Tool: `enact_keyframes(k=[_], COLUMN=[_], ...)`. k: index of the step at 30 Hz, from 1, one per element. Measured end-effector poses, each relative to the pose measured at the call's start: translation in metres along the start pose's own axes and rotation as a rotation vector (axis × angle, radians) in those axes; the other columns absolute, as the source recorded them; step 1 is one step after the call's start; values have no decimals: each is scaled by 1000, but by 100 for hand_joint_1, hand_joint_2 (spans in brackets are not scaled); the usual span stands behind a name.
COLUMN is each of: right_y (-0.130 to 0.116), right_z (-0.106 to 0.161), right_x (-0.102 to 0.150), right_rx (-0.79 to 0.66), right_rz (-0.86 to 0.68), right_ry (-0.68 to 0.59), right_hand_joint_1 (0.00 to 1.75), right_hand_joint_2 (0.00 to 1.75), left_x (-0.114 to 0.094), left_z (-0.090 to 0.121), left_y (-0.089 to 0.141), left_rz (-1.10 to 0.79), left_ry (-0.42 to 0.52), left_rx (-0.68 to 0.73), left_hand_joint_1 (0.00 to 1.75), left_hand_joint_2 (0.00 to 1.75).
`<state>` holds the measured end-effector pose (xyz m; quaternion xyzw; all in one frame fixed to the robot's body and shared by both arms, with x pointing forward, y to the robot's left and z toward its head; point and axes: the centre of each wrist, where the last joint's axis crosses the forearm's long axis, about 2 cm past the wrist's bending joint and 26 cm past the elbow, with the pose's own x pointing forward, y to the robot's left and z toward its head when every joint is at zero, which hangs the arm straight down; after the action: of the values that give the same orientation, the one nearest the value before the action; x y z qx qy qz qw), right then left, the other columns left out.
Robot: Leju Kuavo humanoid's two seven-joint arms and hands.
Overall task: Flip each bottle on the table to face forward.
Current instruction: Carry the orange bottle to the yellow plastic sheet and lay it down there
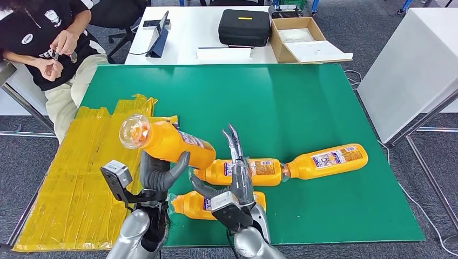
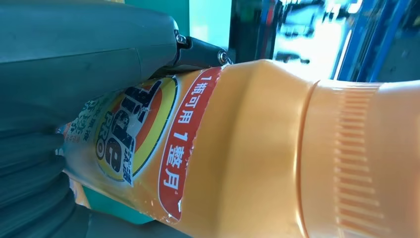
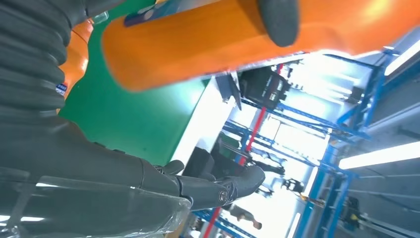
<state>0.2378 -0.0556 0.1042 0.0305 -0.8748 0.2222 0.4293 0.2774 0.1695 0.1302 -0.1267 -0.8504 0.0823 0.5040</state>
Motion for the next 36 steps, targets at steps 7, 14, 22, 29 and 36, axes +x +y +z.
enact_keyframes(k=[7,14,22,29,36], right_y=[-12,-26,-41,-57,-72], right_z=[18,30,44,54,57], right_x=[20,34,42,42,40], right_rx=[-74,-117,-162,-186,-223], right_rz=[63,111,194,232,225], right_ry=[-79,-127,-148,-153,-168], right_hand_joint_1=[0,0,0,0,0], right_hand_joint_2=[175,175,175,175,175], left_x=[14,21,27,28,26], left_z=[-5,-5,4,19,41], left_y=[39,71,98,110,121], left_rz=[-343,-473,-774,-1010,-1505], left_ry=[-126,-166,-234,-246,-269], left_rx=[195,274,346,321,44], left_hand_joint_1=[175,175,175,175,175], left_hand_joint_2=[175,175,175,175,175])
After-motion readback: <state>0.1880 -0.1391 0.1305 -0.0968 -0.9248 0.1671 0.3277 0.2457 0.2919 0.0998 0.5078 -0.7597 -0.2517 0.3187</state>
